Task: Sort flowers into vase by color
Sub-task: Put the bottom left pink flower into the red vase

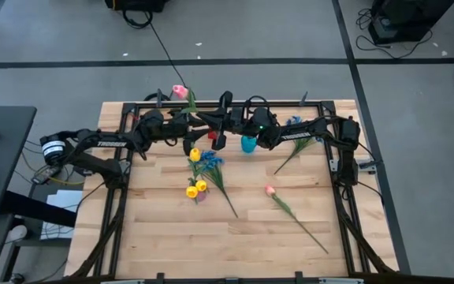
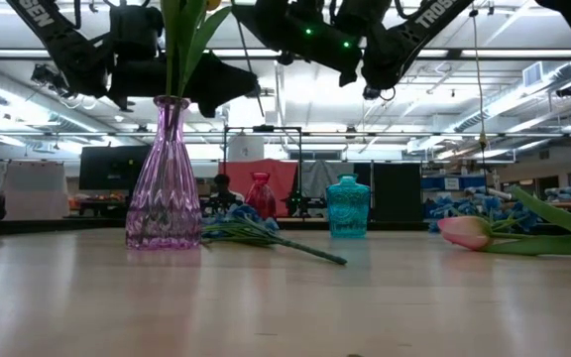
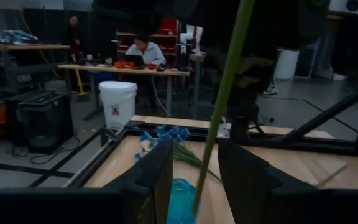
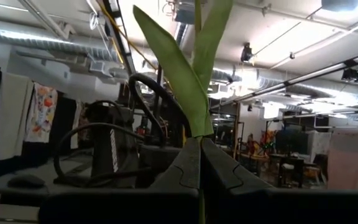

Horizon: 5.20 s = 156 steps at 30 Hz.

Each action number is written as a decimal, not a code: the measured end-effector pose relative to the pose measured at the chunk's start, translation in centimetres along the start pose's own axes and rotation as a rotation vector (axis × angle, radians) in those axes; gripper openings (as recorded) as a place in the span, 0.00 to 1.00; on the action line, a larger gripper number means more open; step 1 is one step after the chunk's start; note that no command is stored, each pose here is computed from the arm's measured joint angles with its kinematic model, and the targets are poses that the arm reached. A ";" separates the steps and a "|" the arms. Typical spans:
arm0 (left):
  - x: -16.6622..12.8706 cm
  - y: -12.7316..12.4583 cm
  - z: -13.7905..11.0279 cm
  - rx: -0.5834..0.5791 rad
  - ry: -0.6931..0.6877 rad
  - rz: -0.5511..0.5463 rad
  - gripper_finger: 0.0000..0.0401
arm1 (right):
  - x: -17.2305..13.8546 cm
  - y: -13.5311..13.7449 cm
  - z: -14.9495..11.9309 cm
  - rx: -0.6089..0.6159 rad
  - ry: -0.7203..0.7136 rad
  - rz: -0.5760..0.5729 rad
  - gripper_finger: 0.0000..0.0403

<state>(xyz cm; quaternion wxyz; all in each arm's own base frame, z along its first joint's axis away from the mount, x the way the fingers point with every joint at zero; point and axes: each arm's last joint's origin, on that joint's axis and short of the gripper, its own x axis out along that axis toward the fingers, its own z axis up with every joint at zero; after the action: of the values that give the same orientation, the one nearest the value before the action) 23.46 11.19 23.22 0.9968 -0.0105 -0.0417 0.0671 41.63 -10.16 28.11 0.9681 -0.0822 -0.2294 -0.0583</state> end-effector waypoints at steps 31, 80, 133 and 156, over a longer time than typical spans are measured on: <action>-0.9 2.0 -1.6 -0.043 0.168 0.014 0.00 | -0.2 0.6 -2.0 0.033 0.239 -0.147 0.39; -7.4 0.5 -1.0 0.043 0.094 0.168 0.35 | -0.8 -2.1 -2.5 -0.131 0.319 -0.421 0.03; -7.4 0.5 -0.9 0.023 0.090 0.175 0.35 | -6.1 -1.9 -8.4 0.065 0.736 -0.459 0.04; -7.4 0.5 -1.2 0.022 0.115 0.176 0.35 | -6.2 -0.6 -7.7 0.036 0.822 -0.420 0.32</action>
<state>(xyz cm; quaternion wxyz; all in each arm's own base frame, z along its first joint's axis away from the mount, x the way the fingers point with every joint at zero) 16.21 10.65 21.41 0.9879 -0.0071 0.0175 0.1540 39.36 -11.70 18.53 0.9472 0.0128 0.1610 -0.2770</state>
